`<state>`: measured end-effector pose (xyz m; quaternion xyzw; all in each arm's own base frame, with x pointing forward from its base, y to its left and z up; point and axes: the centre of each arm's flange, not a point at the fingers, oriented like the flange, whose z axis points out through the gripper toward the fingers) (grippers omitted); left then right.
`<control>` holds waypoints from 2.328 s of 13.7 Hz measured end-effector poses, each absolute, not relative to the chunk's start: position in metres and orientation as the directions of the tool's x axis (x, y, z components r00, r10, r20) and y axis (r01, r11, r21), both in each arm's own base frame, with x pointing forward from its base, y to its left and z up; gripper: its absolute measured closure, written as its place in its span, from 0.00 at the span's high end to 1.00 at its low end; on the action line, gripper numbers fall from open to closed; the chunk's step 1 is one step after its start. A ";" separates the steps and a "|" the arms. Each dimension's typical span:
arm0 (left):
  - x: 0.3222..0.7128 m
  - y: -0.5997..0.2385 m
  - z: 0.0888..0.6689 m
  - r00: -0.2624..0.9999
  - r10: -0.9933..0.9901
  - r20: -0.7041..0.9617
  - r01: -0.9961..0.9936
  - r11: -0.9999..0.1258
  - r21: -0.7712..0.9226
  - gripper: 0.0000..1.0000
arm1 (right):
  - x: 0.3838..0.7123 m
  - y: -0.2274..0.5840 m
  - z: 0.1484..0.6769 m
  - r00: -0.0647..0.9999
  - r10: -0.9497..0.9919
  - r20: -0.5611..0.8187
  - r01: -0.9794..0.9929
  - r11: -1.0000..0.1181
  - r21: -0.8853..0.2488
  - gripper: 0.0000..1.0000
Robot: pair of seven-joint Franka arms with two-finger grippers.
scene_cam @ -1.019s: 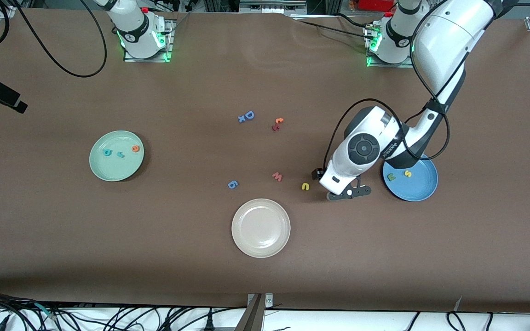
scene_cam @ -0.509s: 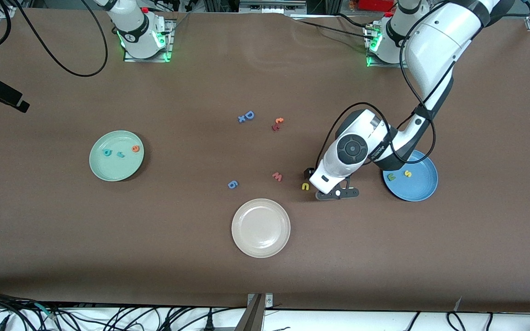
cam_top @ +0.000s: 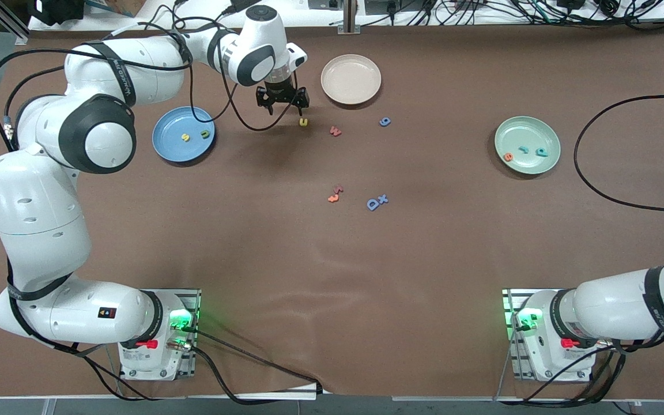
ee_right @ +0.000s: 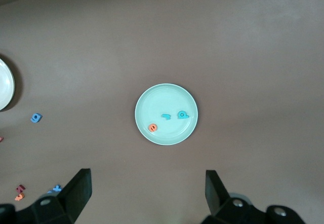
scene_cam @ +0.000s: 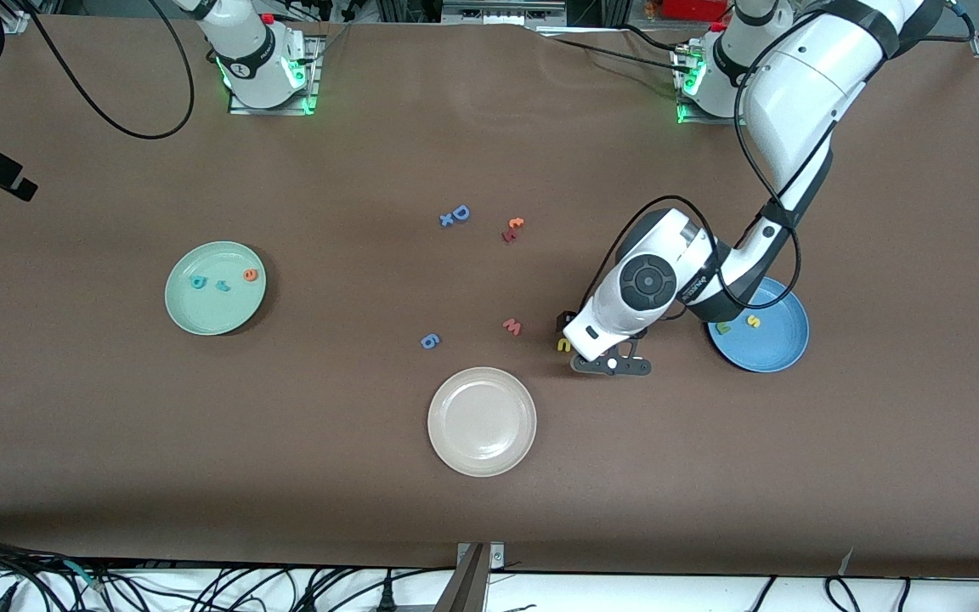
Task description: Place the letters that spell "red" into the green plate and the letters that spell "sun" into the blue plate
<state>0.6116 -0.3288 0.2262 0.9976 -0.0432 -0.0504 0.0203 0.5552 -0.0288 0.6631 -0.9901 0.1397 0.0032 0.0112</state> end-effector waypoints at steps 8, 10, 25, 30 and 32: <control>0.614 -0.361 0.187 0.984 -0.156 -0.088 -0.157 -0.988 -0.008 0.98 | 0.555 -0.029 0.663 0.961 -0.278 -0.010 -0.278 -0.960 -0.021 1.00; 0.617 -0.360 0.185 0.984 -0.154 -0.087 -0.155 -0.988 -0.008 0.97 | 0.555 -0.030 0.663 0.961 -0.278 -0.010 -0.278 -0.960 -0.021 1.00; 0.619 -0.371 0.174 0.984 -0.155 -0.084 -0.155 -0.988 0.003 0.93 | 0.554 -0.034 0.663 0.958 -0.286 -0.009 -0.286 -0.958 -0.021 1.00; 0.614 -0.378 0.170 0.987 -0.132 -0.091 -0.133 -0.991 0.000 0.74 | 0.554 -0.034 0.663 0.958 -0.286 -0.009 -0.286 -0.958 -0.021 1.00; 0.614 -0.381 0.172 0.988 -0.126 -0.085 -0.126 -0.992 0.003 0.54 | 0.554 -0.034 0.663 0.958 -0.286 -0.009 -0.286 -0.958 -0.021 1.00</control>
